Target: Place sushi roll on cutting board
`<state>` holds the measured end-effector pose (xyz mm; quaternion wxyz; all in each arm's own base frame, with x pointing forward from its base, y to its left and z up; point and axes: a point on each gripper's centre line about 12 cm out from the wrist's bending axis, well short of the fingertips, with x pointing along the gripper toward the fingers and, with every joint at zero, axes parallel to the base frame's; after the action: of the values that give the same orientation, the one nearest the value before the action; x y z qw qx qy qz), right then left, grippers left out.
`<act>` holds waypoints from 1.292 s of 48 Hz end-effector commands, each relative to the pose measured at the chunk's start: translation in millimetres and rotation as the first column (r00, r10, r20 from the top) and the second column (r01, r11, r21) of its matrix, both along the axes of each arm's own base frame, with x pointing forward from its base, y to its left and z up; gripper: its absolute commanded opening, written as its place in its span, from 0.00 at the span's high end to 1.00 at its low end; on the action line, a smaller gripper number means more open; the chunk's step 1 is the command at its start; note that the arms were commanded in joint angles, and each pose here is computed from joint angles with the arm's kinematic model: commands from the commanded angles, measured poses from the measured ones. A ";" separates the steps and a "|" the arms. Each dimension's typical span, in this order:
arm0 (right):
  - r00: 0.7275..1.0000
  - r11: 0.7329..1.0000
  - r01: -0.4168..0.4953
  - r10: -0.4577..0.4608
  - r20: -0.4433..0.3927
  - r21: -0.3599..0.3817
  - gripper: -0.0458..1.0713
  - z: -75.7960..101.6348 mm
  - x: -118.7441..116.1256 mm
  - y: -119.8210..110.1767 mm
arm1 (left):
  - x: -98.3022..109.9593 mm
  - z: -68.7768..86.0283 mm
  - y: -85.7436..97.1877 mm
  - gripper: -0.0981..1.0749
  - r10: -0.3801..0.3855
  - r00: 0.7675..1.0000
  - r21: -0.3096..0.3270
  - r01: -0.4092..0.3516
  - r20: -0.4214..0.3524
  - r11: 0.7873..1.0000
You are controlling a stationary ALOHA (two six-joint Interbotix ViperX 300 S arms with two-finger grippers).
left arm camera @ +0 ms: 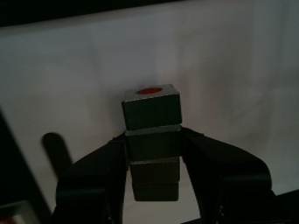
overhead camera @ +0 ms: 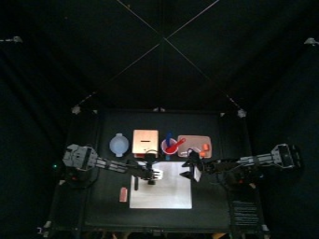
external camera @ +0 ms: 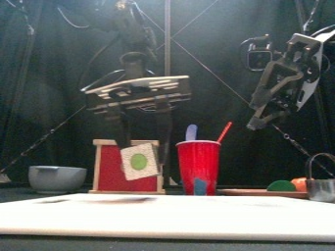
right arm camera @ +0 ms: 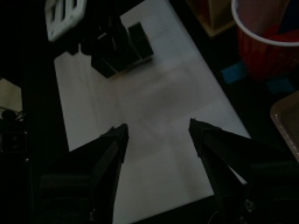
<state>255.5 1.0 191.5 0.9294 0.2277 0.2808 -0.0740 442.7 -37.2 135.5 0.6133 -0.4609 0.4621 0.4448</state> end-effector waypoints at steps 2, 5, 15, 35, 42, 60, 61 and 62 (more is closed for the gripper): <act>1.000 1.000 -0.001 0.001 0.021 0.002 0.15 5.6 -1.0 0.4 | 19.0 17.0 1.6 0.28 -0.010 0.998 -0.018 0.011 0.063 1.000; 1.000 1.000 -0.002 0.002 0.018 0.001 0.15 4.1 -1.9 0.5 | 23.2 17.0 1.6 0.28 -0.015 0.998 -0.025 0.017 0.067 1.000; 1.000 1.000 -0.003 0.003 0.012 -0.001 0.15 1.8 -3.7 0.4 | 36.6 16.2 0.4 0.24 0.008 0.996 -0.049 -0.004 0.084 0.999; 1.000 1.000 -0.003 0.003 0.027 0.000 0.15 4.3 -8.3 0.4 | 38.9 17.2 -2.0 0.04 0.040 0.999 -0.066 -0.039 0.016 0.997; 0.999 1.000 -0.002 0.002 0.032 0.002 0.15 5.3 -9.7 0.6 | 34.7 33.1 4.3 0.04 0.008 1.000 -0.014 -0.008 0.008 1.000; 0.999 1.000 0.007 -0.008 0.054 0.013 0.15 10.8 -10.8 -0.1 | 30.8 101.4 15.9 0.04 -0.263 0.951 0.162 0.237 0.160 0.958; 0.998 1.000 0.007 -0.008 0.055 0.016 0.15 10.9 -10.7 0.0 | 31.2 105.0 16.0 0.04 -0.284 0.944 0.179 0.254 0.168 0.950; 0.998 1.000 0.009 -0.010 0.056 0.019 0.15 11.2 -10.8 0.0 | 31.6 108.2 16.3 0.04 -0.309 0.935 0.200 0.274 0.175 0.941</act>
<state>242.8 1.1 195.1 0.9322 0.2337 0.2668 -0.0717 472.2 -23.6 208.7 0.7189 -0.3795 0.4543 0.3644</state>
